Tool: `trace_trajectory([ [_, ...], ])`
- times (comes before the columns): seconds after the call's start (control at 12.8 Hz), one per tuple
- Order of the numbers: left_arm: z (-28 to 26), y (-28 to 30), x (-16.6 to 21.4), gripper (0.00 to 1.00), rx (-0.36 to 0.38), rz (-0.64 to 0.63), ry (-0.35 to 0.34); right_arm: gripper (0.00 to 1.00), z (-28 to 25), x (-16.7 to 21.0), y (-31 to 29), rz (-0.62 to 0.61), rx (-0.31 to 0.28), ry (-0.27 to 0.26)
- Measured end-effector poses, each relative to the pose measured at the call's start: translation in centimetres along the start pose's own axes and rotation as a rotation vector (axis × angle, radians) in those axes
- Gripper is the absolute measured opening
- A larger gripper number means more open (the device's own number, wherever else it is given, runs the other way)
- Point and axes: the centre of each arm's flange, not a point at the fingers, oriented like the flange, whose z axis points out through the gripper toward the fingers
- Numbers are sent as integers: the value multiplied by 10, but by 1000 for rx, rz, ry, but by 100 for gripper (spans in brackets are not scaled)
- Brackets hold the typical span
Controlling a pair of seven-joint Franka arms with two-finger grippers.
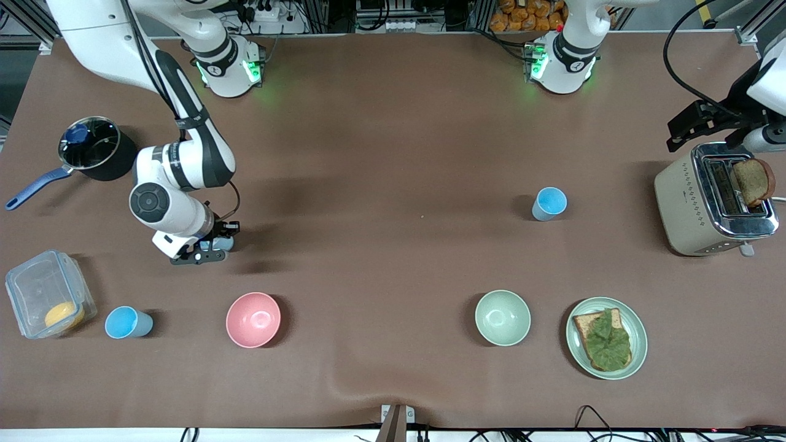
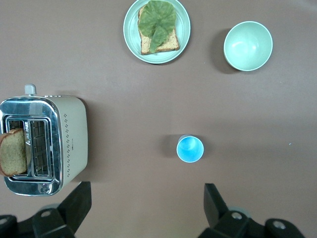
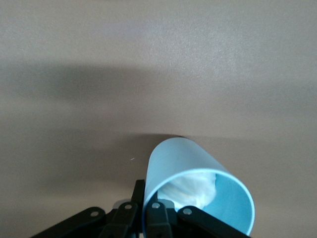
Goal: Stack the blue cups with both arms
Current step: 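Reach the right gripper down and grasp the blue cup with white contents, then carry the cup to the table center and open the right gripper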
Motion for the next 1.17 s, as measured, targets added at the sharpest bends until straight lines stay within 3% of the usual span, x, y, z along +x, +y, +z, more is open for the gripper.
trace_trajectory([
  [0.31, 0, 0, 0, 100, 0, 0, 0, 3, -48, 10, -58, 52, -27, -80],
  [0.62, 0, 0, 0, 100, 0, -1, 0, 3, -98, -20, -247, 214, 3, -23],
  [0.86, 0, -1, 0, 100, 0, -1, 0, 3, -88, -48, -360, 299, 88, -62],
  [1.01, 0, -1, 0, 100, 0, -1, 0, 3, -65, -53, -398, 297, 115, -93],
  [1.17, 0, -1, 0, 100, 0, -1, 0, 3, -42, -57, -422, 284, 130, -85],
])
